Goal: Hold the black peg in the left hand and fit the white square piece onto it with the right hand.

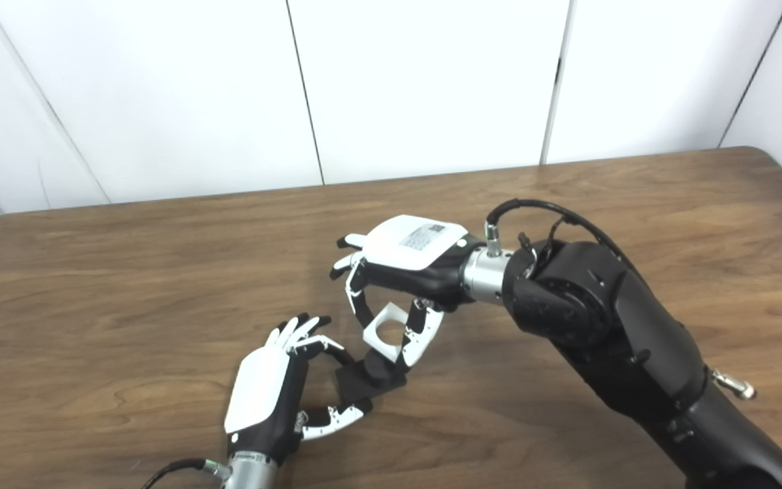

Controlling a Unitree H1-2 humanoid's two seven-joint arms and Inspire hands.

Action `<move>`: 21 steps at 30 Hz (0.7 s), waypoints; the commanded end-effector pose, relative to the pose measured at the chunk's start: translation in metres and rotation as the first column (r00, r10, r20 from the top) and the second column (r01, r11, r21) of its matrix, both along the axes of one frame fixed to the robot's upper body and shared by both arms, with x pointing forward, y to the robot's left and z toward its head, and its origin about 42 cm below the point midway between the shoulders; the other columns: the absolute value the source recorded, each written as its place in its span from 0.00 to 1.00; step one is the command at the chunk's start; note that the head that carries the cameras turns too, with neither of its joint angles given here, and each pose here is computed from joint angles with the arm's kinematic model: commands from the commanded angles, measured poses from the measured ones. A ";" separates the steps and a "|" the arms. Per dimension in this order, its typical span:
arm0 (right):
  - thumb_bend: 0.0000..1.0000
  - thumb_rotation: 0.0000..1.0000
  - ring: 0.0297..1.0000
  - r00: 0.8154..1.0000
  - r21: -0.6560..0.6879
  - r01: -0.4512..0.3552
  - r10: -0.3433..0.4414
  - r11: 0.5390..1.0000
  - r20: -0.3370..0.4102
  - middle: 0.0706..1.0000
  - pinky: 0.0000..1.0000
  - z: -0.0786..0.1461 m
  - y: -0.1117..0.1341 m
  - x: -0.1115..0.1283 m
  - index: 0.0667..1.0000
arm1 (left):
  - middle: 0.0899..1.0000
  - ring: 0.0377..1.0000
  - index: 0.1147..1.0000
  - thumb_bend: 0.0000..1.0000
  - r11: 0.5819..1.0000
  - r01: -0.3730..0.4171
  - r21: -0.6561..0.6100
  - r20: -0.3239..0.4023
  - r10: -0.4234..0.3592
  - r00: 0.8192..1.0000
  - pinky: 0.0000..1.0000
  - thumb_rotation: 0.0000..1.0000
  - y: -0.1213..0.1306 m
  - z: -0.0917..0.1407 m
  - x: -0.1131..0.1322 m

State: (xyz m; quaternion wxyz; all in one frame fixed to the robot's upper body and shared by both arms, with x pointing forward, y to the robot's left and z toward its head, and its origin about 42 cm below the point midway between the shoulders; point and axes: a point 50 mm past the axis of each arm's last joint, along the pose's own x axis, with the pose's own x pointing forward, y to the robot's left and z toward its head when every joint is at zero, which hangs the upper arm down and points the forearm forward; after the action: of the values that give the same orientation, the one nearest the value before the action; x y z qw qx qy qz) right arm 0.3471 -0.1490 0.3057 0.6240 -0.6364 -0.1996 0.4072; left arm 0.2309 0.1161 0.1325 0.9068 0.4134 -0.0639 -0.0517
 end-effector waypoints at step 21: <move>0.52 0.16 0.99 0.997 0.020 -0.056 0.055 0.998 0.052 0.90 0.91 0.006 0.012 -0.005 0.45 | 0.87 0.95 0.43 0.54 1.000 -0.006 -0.009 0.003 0.006 1.000 0.97 0.15 -0.011 0.004 -0.004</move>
State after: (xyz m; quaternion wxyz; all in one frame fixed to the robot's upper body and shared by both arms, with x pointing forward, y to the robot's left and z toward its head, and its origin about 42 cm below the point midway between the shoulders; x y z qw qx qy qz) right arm 0.3434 -0.1421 0.2969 0.6201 -0.6327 -0.2006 0.4182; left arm 0.2308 0.1140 0.1336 0.9067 0.4148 -0.0589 -0.0498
